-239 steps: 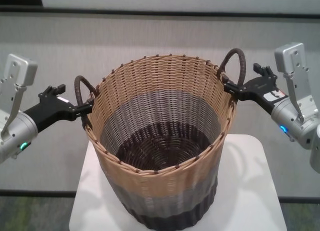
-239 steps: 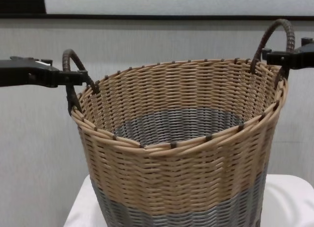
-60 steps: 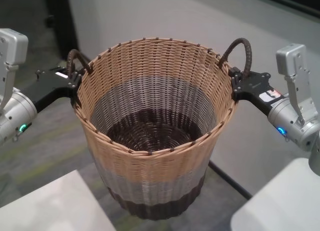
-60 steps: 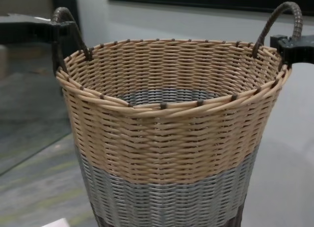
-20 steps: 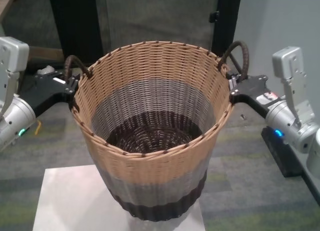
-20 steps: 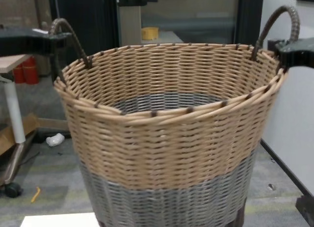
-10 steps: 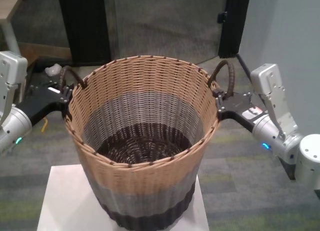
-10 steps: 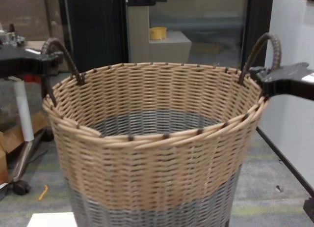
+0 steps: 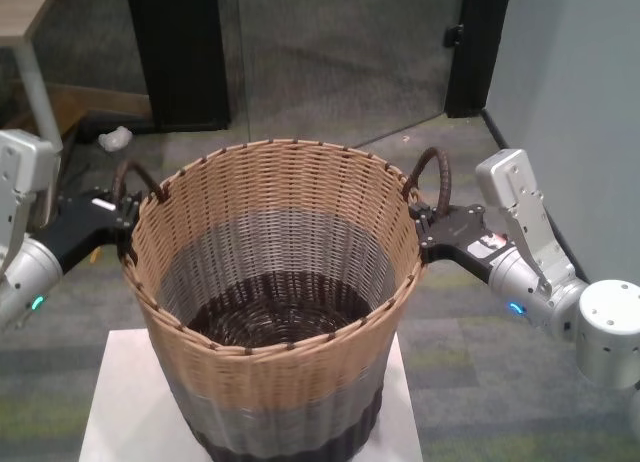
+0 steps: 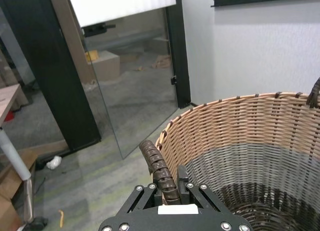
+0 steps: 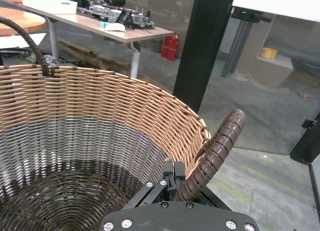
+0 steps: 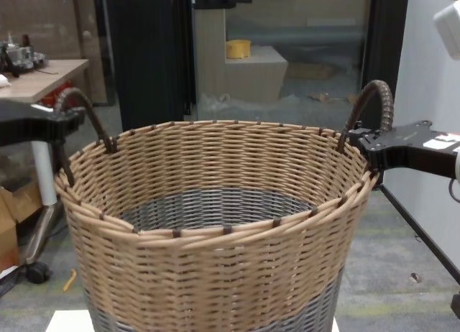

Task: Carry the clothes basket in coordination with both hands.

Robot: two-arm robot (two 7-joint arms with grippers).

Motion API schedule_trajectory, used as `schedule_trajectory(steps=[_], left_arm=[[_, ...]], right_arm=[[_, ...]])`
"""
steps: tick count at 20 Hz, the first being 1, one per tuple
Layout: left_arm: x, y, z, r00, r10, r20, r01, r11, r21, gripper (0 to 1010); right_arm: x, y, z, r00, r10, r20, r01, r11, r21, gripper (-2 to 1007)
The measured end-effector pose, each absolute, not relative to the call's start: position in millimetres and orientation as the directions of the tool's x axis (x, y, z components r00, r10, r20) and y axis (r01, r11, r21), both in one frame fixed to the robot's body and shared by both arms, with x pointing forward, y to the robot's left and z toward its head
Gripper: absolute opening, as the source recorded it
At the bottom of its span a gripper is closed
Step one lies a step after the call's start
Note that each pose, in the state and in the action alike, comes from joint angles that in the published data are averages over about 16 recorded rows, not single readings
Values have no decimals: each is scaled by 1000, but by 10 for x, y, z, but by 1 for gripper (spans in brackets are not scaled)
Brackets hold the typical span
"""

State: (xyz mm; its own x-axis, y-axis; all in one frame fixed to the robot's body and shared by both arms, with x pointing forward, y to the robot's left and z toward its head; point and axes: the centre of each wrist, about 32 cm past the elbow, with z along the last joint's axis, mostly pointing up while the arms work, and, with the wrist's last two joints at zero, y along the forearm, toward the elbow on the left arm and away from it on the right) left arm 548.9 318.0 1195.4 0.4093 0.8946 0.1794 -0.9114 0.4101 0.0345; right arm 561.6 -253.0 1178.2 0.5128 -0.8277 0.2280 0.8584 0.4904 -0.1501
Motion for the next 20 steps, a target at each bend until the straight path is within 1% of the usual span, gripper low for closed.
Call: schedule_trajectory(steps=[9,20], left_arm=[[5466,3176,11824,397,904,156,-918,392,63,196],[5467,3169,11787,391,911,131,-920,384,77,196]], right_arm=[[5643,-2518,11708,531,-816,228,846,500,-183,21],[5653,-2517,11689,539,-811,227,841,504,-194,21]])
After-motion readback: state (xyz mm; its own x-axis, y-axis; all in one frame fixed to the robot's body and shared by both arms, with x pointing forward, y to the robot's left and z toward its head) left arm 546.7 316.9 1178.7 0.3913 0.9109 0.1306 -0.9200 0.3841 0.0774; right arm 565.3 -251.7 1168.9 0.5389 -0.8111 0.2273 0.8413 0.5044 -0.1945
